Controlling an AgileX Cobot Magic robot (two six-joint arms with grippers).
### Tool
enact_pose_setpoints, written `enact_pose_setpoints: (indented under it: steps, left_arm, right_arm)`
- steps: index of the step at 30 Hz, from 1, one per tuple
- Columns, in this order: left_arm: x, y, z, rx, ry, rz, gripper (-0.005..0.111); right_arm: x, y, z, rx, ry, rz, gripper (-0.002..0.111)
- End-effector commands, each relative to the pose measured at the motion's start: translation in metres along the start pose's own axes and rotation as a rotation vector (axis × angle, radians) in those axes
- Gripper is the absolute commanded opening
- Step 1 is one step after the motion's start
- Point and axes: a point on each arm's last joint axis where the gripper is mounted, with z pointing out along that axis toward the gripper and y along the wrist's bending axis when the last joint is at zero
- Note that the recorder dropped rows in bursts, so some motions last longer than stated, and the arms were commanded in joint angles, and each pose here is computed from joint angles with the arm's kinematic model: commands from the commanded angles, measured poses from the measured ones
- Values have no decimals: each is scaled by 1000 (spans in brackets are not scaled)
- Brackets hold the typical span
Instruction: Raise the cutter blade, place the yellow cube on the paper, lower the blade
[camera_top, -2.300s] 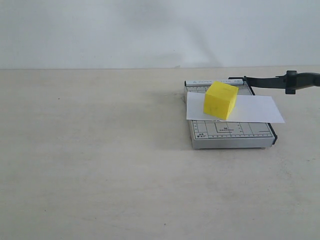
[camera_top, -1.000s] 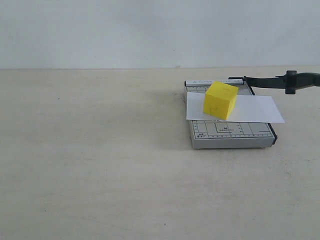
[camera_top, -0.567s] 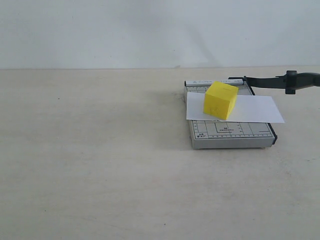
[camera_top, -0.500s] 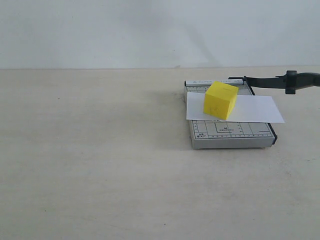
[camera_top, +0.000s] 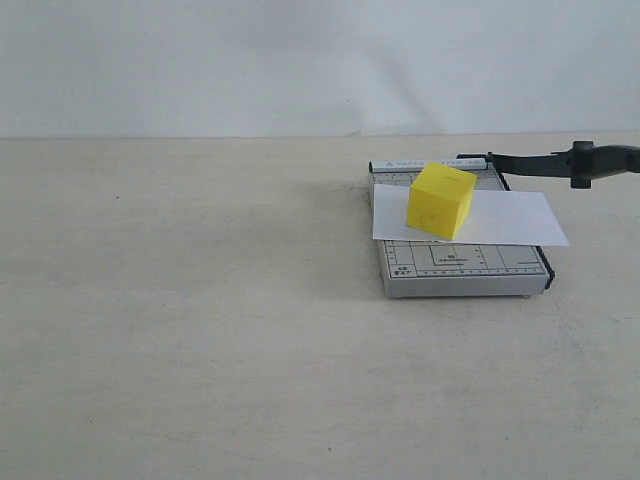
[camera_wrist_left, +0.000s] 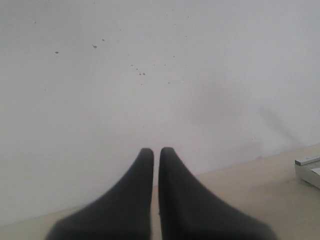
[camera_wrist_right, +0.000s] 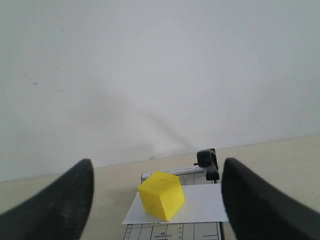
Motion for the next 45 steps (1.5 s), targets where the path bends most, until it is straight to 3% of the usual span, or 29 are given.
enact_pose_setpoints:
  steps: [1,8,14,17,20,21,23,28,35,45]
  left_arm:
    - [1,0,-1,-6,-2,2,4]
    - [0,0,-1,-7,-8,3,4]
    - [-2,0,-1,-8,-30,3,4]
    - [-2,0,-1,-8,-30,3,4]
    - [-2,0,-1,-8,-30,3,4]
    - [-2,0,-1,-8,-30,3,4]
    - [-2,0,-1,-8,-31,3,4]
    - [-2,0,-1,-8,-31,3,4]
    - [-2,0,-1,-8,-31,3,4]
    - [-1,0,-1,-8,-27,3,4]
  right_arm:
    - [-19,6,10,7,112,-41,80]
    - [-43,12,50,31,352,-30,79]
    - [-80,19,87,36,402,-66,76]
    - [-99,20,107,63,439,-128,60]
    - [-109,22,128,73,586,-136,36]
    - [-110,22,136,76,643,-134,34]
    - [-110,21,151,80,729,-131,38]
    - [-105,17,192,98,900,-132,68]
    - [-77,5,236,129,1153,-122,69]
    - [-53,-14,262,209,1244,-217,69]
